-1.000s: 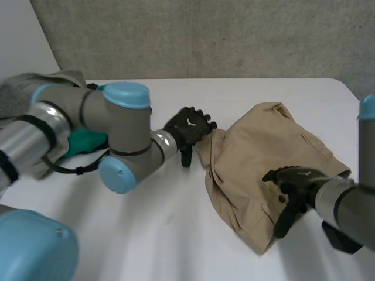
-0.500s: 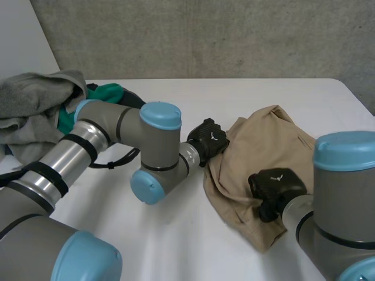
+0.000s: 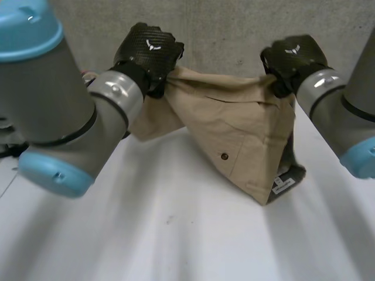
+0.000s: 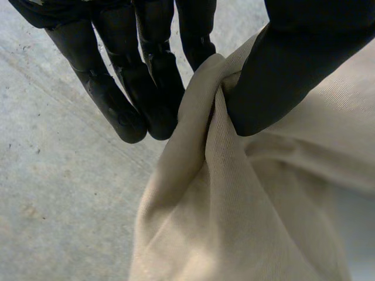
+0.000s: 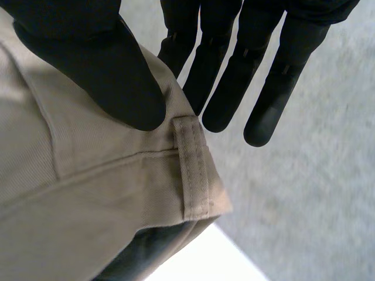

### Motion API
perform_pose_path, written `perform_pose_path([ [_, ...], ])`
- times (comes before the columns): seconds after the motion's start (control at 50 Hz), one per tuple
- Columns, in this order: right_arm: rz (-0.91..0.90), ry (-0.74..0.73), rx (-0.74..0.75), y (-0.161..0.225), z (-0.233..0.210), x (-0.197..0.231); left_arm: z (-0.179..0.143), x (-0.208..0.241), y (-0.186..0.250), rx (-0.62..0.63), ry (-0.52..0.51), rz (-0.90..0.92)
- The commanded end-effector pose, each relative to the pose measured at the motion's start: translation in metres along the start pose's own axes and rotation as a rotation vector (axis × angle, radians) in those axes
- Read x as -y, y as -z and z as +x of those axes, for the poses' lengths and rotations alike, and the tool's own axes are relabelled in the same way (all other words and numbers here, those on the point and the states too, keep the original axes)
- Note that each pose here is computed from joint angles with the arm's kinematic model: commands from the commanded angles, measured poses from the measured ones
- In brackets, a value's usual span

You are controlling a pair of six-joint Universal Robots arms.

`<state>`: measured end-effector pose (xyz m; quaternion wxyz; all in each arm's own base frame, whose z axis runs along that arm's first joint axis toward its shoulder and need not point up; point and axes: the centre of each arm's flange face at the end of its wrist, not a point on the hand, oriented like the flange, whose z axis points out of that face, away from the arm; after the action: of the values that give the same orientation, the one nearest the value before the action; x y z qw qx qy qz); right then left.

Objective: Fold the laundry.

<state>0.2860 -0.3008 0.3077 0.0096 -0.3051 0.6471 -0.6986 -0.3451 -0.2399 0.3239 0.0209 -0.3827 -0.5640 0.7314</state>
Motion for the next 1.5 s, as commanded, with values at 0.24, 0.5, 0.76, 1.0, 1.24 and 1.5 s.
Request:
perform_pose_path([
  [0.24, -0.254, 0.083, 0.194, -0.038, -0.069, -0.106, 0.074, -0.108, 0.001, -0.198, 0.074, -0.379],
  [0.5, -0.437, -0.068, 0.099, 0.041, -0.008, -0.022, -0.009, -0.069, 0.034, -0.013, 0.195, -0.381],
  [0.76, -0.607, -0.100, 0.228, 0.065, -0.039, -0.061, 0.028, -0.125, 0.024, -0.131, 0.410, -0.570],
  [1.0, -0.396, 0.038, 0.136, 0.020, -0.081, -0.122, 0.050, -0.150, 0.006, -0.158, 0.508, -0.661],
  [1.24, -0.274, 0.169, 0.082, -0.027, -0.093, -0.149, 0.035, -0.154, -0.020, -0.075, 0.490, -0.647],
  [1.5, 0.083, 0.203, -0.063, -0.098, -0.036, -0.070, -0.025, -0.080, -0.081, 0.045, 0.165, -0.216],
])
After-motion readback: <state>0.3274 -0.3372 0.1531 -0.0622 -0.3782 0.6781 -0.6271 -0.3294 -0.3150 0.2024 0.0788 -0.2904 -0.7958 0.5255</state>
